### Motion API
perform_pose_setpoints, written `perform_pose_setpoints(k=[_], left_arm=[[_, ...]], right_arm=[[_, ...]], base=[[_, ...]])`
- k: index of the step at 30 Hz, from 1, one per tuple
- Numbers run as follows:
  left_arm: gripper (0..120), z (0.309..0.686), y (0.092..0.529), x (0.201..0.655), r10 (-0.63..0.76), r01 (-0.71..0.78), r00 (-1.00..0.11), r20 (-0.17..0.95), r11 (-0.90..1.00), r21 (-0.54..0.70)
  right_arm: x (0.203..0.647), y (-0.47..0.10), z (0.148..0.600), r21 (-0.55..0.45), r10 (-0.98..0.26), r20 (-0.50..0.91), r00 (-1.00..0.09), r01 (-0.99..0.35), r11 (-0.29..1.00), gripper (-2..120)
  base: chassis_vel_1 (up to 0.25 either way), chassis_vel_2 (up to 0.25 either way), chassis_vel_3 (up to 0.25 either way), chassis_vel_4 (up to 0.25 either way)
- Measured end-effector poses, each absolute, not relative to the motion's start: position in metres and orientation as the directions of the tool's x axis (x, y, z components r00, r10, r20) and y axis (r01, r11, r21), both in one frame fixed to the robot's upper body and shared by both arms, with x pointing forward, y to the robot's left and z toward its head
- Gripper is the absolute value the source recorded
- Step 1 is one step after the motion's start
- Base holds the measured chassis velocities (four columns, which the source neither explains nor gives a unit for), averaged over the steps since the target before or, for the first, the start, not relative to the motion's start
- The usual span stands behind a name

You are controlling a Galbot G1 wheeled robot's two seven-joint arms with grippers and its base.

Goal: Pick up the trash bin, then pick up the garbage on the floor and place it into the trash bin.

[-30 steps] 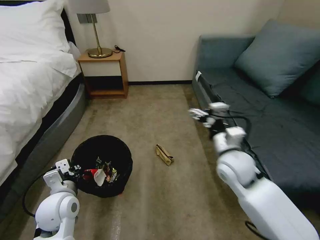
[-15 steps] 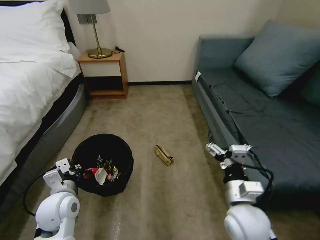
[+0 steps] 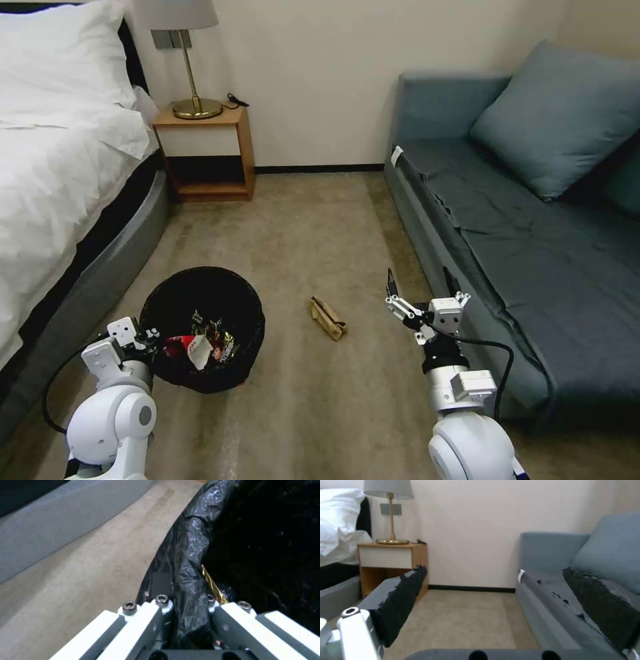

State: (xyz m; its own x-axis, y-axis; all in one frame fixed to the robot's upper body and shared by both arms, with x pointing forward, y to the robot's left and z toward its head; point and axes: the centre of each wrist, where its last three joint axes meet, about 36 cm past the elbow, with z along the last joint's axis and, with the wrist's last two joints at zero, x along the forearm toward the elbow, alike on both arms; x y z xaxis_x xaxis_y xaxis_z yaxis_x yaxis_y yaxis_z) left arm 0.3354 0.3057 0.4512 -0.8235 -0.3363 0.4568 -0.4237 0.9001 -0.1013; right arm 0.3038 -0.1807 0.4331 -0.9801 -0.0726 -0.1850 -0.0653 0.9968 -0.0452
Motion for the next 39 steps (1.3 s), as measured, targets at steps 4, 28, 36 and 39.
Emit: perform_pose_setpoints(k=[4,28,36,39], left_arm=[[2,0.450,0.306,0.337,-0.336,-0.424,-0.823,0.457,0.900,-0.102],[2,0.448,0.308,0.337,-0.341,-0.426,-0.820,0.460,0.900,-0.093],[2,0.447,0.308,0.337,-0.344,-0.429,-0.817,0.463,0.899,-0.090],[2,0.446,0.308,0.336,-0.347,-0.432,-0.815,0.464,0.898,-0.087]], right_arm=[[0.307,-0.181,0.431,-0.046,-0.076,-0.182,-0.980,-0.069,0.997,100],[0.334,-0.178,0.421,-0.055,-0.143,-0.151,-0.978,-0.136,0.989,100],[0.403,-0.178,0.421,-0.059,-0.240,0.109,-0.965,-0.247,0.967,100],[0.418,-0.173,0.422,-0.049,-0.267,0.219,-0.939,-0.284,0.958,100]], base=[[-0.190,0.186,0.173,-0.193],[-0.123,0.129,0.126,-0.127],[-0.006,0.006,0.003,-0.004],[0.000,0.000,0.000,0.000]])
